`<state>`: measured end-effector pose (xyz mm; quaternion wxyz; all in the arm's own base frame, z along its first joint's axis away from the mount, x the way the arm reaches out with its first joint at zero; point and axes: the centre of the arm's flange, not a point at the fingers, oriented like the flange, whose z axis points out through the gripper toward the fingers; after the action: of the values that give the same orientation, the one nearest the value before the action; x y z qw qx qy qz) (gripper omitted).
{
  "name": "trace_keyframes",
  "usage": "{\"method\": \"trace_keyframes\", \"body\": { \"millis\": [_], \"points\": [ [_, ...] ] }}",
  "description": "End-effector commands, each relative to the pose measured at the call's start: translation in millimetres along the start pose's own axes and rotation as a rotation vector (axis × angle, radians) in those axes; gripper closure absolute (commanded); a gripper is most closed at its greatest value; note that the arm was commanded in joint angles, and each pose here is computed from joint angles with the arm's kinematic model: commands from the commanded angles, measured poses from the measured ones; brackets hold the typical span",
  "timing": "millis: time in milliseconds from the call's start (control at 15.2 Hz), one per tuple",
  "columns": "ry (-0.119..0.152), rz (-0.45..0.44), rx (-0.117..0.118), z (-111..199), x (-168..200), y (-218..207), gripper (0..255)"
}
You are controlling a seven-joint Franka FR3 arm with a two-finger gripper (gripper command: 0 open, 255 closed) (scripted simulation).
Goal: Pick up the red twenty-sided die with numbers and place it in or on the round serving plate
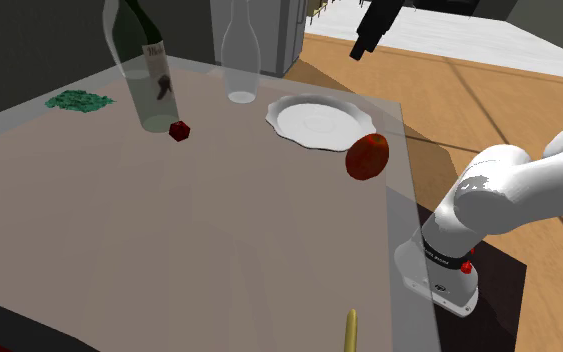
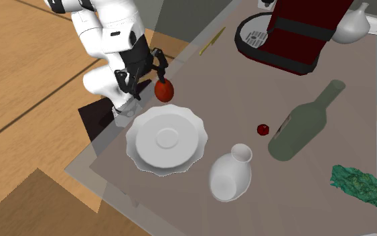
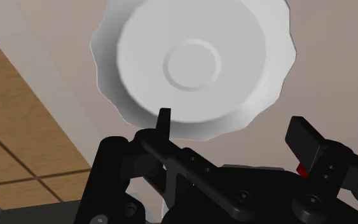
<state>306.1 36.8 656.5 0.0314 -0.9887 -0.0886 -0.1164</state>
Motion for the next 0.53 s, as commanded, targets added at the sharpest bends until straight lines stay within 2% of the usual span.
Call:
{"method": "trace_keyframes", "body": {
  "millis": [0, 462],
  "points": [
    [0.000, 0.000, 0.000, 0.0, 0.0, 0.0, 0],
    [-0.045, -0.024, -0.011, 42.3, 67.8, -57.0, 0]
  ]
}}
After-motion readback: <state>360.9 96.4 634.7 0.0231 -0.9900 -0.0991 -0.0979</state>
